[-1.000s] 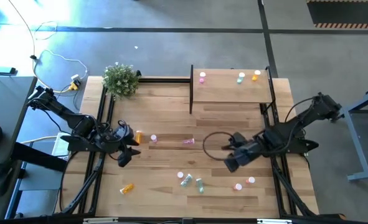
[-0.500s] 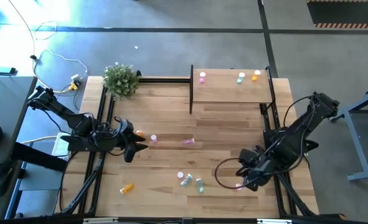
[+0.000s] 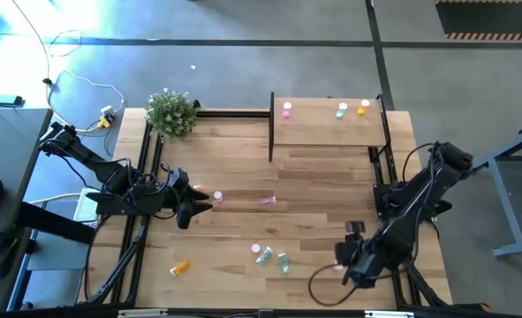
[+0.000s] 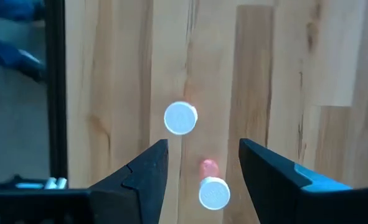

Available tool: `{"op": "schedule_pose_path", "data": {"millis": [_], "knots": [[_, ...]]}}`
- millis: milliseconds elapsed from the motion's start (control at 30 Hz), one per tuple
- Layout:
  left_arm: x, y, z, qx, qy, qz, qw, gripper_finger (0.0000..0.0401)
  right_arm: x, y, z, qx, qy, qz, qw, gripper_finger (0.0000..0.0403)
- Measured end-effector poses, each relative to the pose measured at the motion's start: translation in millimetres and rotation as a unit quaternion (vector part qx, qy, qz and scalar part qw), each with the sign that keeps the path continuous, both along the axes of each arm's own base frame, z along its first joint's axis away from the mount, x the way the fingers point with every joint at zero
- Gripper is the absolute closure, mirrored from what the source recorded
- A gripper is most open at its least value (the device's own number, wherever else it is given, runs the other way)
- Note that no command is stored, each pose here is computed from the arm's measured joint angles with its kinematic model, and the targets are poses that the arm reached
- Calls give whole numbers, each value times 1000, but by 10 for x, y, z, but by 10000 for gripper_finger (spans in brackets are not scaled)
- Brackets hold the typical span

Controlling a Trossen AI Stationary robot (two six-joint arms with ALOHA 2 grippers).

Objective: Pick and place medicine bottles onto shelf by color
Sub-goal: Put the bottom red pill bottle on the shelf

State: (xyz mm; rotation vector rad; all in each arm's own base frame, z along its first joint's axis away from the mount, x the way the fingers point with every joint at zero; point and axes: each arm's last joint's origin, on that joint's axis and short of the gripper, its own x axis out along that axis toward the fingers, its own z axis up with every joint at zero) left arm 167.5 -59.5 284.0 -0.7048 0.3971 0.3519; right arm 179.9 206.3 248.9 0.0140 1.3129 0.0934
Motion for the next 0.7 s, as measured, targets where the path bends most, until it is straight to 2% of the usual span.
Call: {"op": "schedule_pose_path", "data": {"millis": [400, 700], "knots": [[32, -10, -29, 9, 6, 8, 1000, 201, 124, 201, -360, -31, 28, 17, 999, 215], [121, -50, -120, 20, 31, 7, 999, 201, 178, 254, -445, -26, 25, 13, 999, 215]]}}
